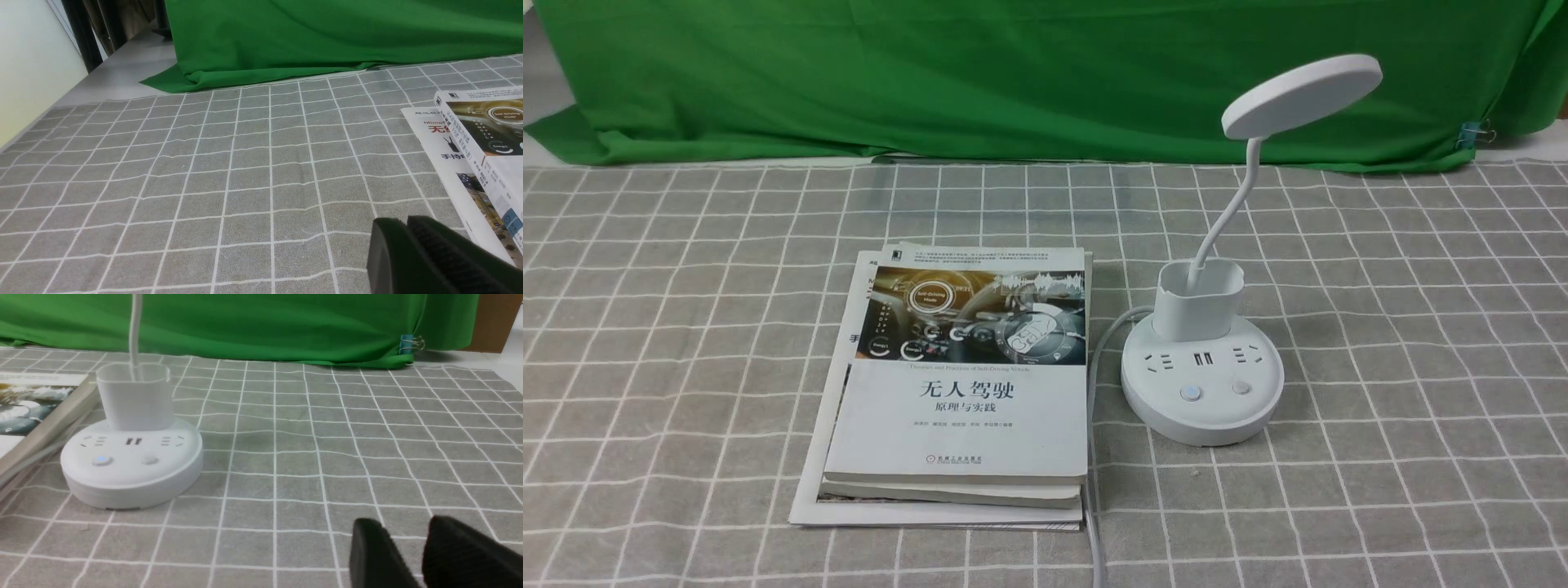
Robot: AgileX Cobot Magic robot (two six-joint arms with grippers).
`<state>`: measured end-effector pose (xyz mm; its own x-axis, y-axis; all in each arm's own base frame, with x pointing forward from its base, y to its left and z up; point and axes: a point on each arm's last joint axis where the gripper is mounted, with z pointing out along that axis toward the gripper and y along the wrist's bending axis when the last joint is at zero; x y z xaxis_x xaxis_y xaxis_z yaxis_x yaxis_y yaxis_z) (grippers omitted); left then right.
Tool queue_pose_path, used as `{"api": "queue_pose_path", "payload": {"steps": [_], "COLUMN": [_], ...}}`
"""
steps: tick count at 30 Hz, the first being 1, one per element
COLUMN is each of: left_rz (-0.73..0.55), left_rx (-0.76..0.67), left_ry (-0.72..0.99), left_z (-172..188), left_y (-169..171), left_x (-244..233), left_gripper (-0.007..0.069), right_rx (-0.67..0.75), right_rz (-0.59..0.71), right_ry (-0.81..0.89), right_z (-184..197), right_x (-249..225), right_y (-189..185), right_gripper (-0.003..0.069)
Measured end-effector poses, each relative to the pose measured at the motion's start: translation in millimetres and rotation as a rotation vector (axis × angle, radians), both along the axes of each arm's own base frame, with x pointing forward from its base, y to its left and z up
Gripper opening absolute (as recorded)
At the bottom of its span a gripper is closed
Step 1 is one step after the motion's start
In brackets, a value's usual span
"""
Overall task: Turn on the desk lamp on the grey coffee tablecloth with your hand.
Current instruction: 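Press the button on the base of the white desk lamp with the right gripper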
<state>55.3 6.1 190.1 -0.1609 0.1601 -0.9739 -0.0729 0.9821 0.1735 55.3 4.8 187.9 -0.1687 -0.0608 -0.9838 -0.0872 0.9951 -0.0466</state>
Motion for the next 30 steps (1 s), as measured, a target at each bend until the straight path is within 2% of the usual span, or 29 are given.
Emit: {"api": "queue_pose_path", "payload": {"steps": [18,20,22,23,25,30], "left_rz": [0.0,0.0,0.0,0.0,0.0,0.0], "left_rx": [0.0,0.0,0.0,0.0,0.0,0.0], "left_ry": [0.0,0.0,0.0,0.0,0.0,0.0], "left_z": [0.0,0.0,0.0,0.0,0.0,0.0], "left_y": [0.0,0.0,0.0,0.0,0.0,0.0], "left_x": [0.0,0.0,0.0,0.0,0.0,0.0], "left_gripper": [0.0019,0.0019,0.0019,0.0019,0.0019,0.0019], "right_rx": [0.03,0.105,0.237,0.237,0.401,0.523], "right_rz": [-0.005,-0.014,-0.025,-0.025,-0.025,-0.011], "right_ry": [-0.036,-0.084,-0.179,-0.179,-0.28,-0.366], "right_z": [3.5,8.3,17.9,17.9,28.2,36.8], "right_x": [0.5,1.1,1.4,1.4,0.6,-0.9], "right_y": [0.0,-0.1,-0.7,-0.7,-1.6,-2.5], "right_gripper": [0.0242,0.0242,0.0242,0.0242,0.0242,0.0234]}}
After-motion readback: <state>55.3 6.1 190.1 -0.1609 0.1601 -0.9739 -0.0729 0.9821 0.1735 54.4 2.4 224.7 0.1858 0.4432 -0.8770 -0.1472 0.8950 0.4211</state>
